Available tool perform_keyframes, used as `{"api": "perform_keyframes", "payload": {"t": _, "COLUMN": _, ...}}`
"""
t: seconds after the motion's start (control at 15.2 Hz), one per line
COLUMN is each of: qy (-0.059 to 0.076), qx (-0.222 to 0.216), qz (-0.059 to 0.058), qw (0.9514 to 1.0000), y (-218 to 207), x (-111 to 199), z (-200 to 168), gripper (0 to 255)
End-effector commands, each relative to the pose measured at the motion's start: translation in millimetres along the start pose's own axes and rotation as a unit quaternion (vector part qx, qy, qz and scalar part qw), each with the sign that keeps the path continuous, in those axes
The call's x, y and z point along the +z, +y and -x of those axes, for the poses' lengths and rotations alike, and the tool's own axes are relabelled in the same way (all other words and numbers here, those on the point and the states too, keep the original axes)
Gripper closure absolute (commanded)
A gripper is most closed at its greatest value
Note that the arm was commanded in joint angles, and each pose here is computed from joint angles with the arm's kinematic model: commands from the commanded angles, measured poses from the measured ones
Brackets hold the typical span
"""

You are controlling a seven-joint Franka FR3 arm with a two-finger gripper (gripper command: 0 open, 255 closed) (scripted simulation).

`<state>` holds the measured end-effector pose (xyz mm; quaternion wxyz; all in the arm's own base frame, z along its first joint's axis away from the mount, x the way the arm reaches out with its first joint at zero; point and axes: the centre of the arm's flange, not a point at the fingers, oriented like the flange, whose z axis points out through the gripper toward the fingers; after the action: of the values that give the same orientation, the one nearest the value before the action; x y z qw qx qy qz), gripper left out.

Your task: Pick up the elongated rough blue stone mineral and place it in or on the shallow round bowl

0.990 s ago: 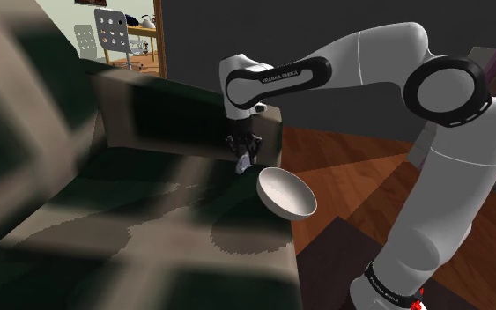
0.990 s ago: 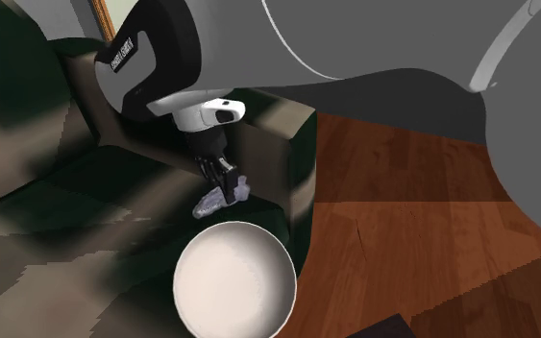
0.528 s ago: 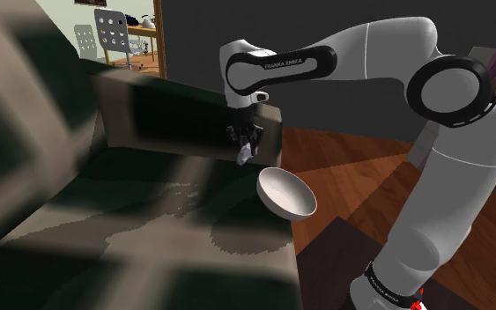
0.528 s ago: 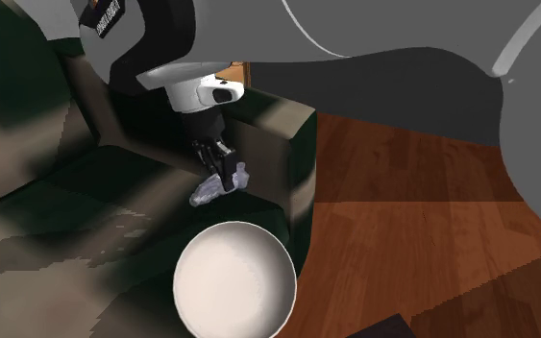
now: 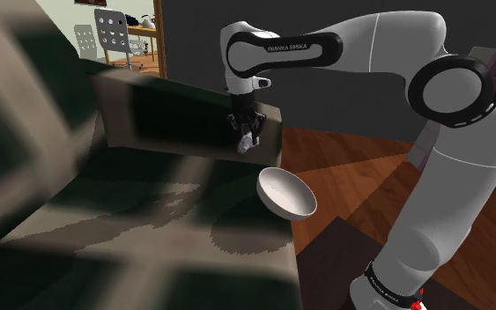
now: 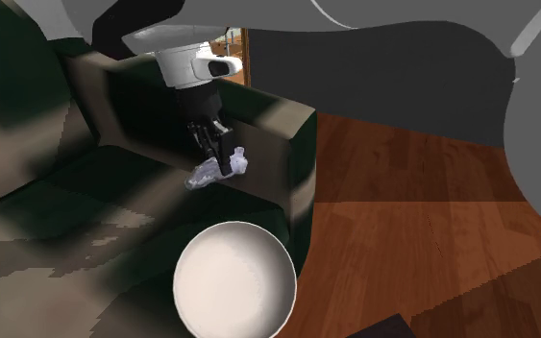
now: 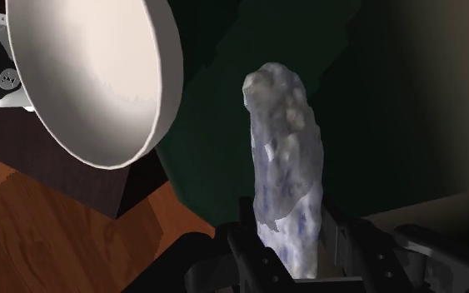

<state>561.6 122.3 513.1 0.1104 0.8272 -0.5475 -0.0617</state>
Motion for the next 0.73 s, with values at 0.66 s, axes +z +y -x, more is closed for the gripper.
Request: {"api": "perform_keyframes", "payload": {"t": 0.66, "qy": 0.000, "qx": 0.000, "qz": 0.000, "qw": 1.0000, "y": 70, "x": -15, "z": 48, "gripper": 255}}
